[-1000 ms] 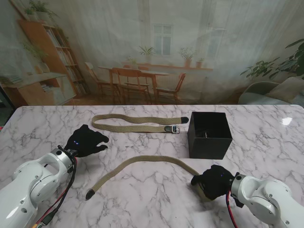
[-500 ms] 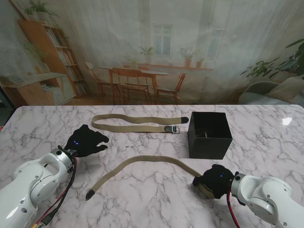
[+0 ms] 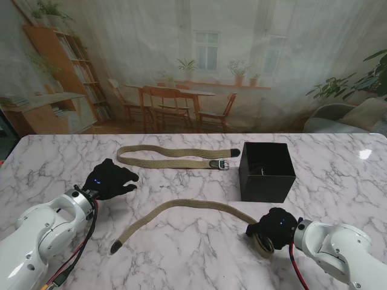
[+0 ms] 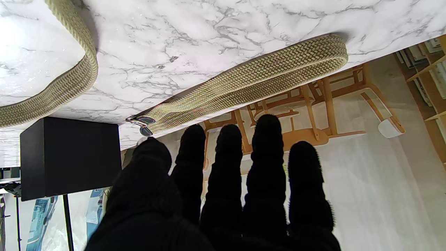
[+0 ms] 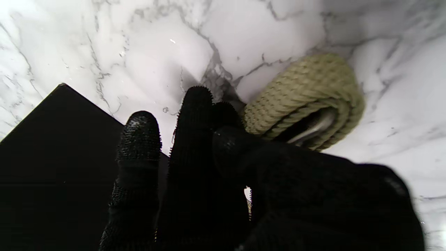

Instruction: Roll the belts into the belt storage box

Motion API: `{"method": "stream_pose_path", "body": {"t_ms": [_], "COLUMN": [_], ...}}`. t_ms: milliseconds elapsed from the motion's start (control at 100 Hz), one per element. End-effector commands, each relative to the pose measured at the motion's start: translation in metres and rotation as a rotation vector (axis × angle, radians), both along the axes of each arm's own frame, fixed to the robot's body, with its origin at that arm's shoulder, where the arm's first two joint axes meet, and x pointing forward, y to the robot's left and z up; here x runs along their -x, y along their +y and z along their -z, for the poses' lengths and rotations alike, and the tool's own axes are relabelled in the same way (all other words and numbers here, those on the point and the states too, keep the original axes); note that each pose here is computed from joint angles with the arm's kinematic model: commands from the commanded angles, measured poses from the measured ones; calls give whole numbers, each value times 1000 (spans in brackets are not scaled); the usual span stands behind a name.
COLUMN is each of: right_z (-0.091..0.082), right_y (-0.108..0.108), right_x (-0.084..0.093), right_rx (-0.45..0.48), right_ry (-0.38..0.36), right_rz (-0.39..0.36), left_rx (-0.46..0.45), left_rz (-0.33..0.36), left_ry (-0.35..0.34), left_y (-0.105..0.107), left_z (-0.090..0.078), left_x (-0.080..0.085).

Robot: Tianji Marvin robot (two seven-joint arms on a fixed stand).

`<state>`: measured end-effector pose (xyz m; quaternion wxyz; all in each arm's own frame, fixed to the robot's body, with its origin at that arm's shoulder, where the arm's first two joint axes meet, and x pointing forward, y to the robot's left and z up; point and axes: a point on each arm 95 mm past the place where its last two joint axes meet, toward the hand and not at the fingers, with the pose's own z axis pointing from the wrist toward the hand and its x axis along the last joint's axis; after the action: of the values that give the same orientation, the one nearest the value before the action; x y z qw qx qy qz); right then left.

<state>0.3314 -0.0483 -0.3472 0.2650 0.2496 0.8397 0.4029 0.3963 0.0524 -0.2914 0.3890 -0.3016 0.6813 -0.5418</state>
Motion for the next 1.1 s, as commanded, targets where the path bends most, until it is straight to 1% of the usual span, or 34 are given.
{"method": "stream_pose_path", "body": {"t_ms": [0, 100, 200, 390, 640, 800, 1090], "right_z": [5, 8, 10, 14, 19, 23, 28], "right_y": [-1, -1, -1, 0, 2, 3, 3], "right_x": [2, 2, 2, 4, 4, 3, 1], "right_rx": [24, 37, 30, -22, -81, -128, -167], "right_ry": [-2, -4, -9, -24, -2, -4, -59], "right_rz": [-3, -7, -5, 13, 49, 69, 60], "left_rx": [-7, -7, -7, -7, -7, -8, -9], "left_rz": [-2, -2, -3, -3, -4, -4, -3], "left_ry": [14, 14, 14, 14, 15, 15, 16], "left_y": [0, 0, 0, 0, 0, 0, 0], "left_z": [2, 2, 2, 2, 3, 3, 3], "left_x": [0, 0, 0, 0, 1, 1, 1]}}
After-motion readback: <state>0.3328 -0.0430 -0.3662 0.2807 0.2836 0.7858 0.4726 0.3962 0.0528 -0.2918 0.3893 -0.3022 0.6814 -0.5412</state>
